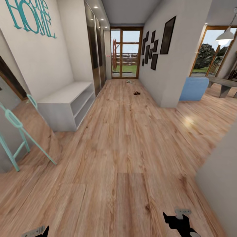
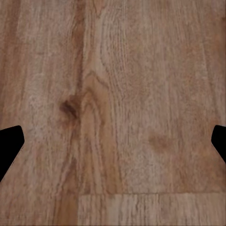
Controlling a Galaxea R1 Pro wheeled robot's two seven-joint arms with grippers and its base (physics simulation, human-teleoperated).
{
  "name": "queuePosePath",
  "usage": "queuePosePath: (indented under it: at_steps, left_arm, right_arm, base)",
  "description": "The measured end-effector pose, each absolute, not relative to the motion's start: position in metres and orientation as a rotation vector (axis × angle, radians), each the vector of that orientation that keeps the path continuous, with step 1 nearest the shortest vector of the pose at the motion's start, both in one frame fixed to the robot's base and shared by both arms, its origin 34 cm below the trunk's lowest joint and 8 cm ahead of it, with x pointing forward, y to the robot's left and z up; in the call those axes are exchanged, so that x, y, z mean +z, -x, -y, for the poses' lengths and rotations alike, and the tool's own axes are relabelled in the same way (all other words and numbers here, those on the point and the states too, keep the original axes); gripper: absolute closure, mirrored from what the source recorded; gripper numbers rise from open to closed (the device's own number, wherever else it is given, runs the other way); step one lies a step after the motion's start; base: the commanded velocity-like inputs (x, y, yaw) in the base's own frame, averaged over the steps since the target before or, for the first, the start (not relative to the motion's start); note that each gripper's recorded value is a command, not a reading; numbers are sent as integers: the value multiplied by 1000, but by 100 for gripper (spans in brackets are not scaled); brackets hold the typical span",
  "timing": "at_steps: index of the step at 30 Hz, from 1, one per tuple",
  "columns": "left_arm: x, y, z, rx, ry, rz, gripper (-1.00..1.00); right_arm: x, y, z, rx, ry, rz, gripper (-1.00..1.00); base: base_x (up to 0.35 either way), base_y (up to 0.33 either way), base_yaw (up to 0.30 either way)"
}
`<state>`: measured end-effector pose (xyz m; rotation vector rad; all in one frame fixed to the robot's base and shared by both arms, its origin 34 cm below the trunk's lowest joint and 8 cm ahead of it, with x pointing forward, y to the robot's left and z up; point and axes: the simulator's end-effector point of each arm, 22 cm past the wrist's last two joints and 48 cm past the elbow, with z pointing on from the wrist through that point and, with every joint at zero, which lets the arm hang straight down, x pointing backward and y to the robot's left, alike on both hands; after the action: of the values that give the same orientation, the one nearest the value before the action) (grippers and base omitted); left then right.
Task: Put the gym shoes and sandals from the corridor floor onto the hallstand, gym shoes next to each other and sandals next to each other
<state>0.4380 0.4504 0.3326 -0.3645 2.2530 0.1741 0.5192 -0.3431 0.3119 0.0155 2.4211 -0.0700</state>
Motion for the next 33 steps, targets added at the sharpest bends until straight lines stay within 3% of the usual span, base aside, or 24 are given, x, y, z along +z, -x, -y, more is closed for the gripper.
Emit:
queuePosePath:
  at_steps: [18, 33]
  left_arm:
    - [337, -442, -452, 174, 367, -2238, -100]
    - [336, -441, -452, 175, 370, -2239, -100]
  right_arm:
    - [318, -524, 342, -72, -12, -2393, -100]
    - [317, -524, 339, -67, -12, -2395, -100]
  base:
    - [338, 0, -207]
    - [338, 0, -19]
